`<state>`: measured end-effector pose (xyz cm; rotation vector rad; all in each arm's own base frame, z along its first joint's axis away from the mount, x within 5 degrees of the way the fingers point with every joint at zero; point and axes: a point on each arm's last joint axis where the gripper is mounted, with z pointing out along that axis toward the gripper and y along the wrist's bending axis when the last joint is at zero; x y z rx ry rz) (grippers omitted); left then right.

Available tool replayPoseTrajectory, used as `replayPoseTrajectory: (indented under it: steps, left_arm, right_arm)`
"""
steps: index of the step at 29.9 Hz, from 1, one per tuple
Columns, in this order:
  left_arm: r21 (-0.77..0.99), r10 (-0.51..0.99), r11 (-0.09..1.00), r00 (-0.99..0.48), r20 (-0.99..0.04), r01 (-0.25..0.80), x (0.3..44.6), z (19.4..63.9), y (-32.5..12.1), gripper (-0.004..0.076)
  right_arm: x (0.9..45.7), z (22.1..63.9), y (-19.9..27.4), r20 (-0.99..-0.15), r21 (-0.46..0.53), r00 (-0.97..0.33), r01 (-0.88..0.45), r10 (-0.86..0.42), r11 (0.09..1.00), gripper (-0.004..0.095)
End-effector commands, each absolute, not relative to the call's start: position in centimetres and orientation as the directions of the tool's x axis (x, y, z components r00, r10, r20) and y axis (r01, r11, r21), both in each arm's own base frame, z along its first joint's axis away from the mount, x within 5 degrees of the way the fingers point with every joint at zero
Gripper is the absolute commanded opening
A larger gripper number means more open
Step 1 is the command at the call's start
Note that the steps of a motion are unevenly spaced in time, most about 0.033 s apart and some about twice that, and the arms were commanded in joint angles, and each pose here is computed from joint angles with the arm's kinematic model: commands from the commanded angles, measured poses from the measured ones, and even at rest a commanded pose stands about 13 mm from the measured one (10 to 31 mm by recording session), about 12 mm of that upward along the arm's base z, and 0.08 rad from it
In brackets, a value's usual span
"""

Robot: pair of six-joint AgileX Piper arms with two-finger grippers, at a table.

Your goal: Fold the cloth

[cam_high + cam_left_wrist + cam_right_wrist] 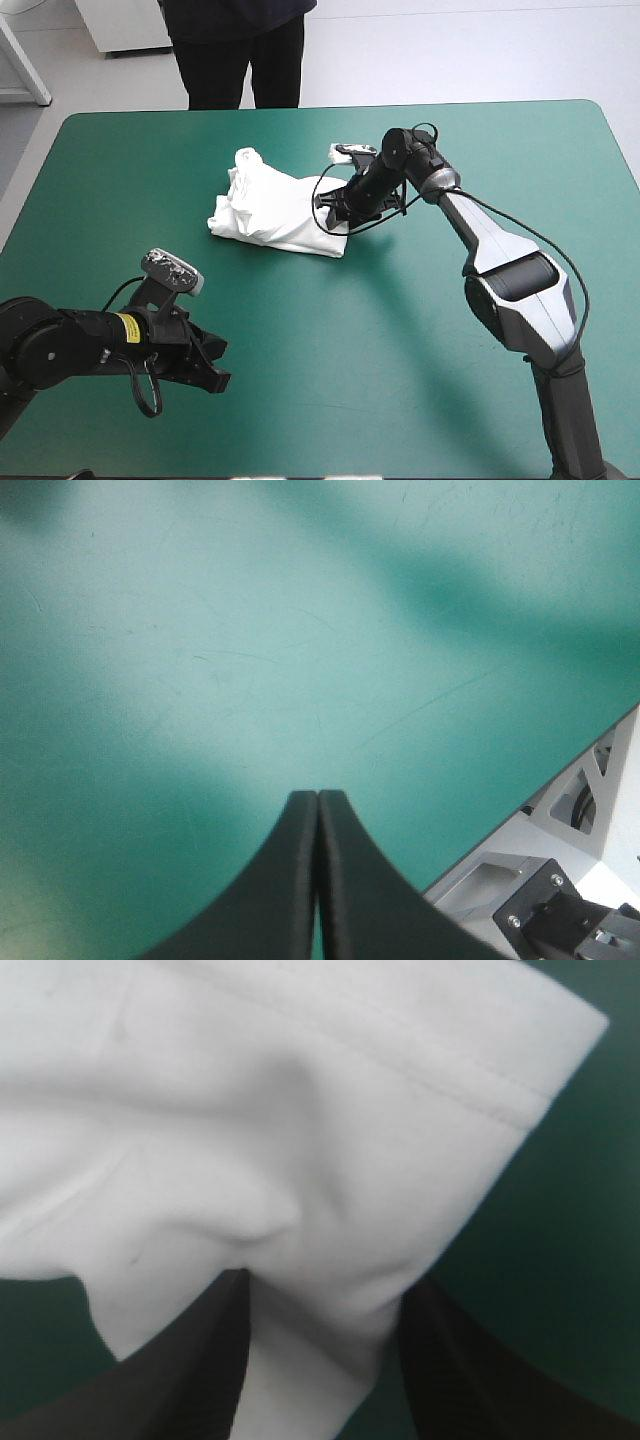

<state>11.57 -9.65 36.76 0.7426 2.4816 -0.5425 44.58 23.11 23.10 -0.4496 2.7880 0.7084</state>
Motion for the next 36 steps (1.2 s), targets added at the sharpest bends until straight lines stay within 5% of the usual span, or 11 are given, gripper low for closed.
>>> replayPoseTrajectory:
  steps: [1,5,10,14,24,36]
  left_arm:
    - [-0.244,0.355,0.765,-0.707,-0.611,0.595,11.5,37.9,-9.8,-0.0022]
    - [-0.244,0.354,0.765,-0.707,-0.612,0.595,11.6,37.9,-9.8,-0.0022]
    - [-0.24,0.356,0.767,-0.706,-0.612,0.595,11.6,37.9,-9.8,-0.0022]
    - [-0.24,0.354,0.767,-0.704,-0.615,0.595,11.6,37.9,-9.8,-0.0022]
    - [-0.24,0.354,0.767,-0.704,-0.615,0.595,11.6,37.9,-9.8,-0.0022]
    - [-0.237,0.356,0.766,-0.701,-0.617,0.598,11.6,37.9,-9.8,-0.0022]
  right_arm:
    - [44.2,26.0,23.4,-0.36,0.474,-0.909,-0.373,-0.211,0.797,0.0439]
    - [44.3,25.6,23.4,-0.352,0.466,-0.91,-0.371,-0.216,0.803,0.0341]
    - [44.2,25.1,22.8,-0.327,0.409,-0.909,-0.383,-0.259,0.828,-0.0022]
    - [44.1,24.8,22.0,-0.292,0.327,-0.907,-0.393,-0.304,0.859,-0.0017]
    - [45.1,27.4,16.9,-0.353,0.131,-0.893,-0.341,-0.278,0.931,-0.0017]
    - [44.0,27.1,4.1,-0.26,0.061,-0.961,-0.109,-0.09,0.992,-0.0016]
